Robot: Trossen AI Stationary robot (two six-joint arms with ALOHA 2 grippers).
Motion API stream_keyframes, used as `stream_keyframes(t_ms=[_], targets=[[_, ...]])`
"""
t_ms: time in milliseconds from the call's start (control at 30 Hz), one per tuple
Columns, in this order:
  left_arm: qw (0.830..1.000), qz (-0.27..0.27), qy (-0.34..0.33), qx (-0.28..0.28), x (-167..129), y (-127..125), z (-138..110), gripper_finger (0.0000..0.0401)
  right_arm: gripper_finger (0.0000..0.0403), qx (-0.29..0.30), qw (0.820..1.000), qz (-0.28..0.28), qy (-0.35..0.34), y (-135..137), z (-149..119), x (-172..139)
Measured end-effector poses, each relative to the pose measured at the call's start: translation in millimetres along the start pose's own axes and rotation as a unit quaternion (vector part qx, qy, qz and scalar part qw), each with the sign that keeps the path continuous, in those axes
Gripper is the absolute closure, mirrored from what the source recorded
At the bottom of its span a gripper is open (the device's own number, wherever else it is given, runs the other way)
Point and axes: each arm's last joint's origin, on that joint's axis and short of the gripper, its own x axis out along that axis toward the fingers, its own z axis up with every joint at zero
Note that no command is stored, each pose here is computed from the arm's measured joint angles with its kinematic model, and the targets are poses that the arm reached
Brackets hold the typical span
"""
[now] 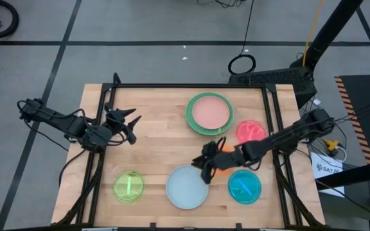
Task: Stack plastic plates
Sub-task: Stack the light blue plate on top of the light orange plate
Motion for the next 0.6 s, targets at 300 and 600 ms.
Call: stream_keyframes(t_ms=[300, 600], targets=[[0.999, -0.02, 0.007, 0.029, -2.9, -1.7, -2.3, 0.0229, 0.0345, 0.086, 0.983, -0.103, 0.128, 40.4, 13.9, 34.6], [0.996, -0.052, 0.001, 0.068, -10.6, -7.1, -3.9, 0.0229, 0.0348, 0.246, 0.913, -0.158, 0.283, 50.6, -12.0, 56.8]])
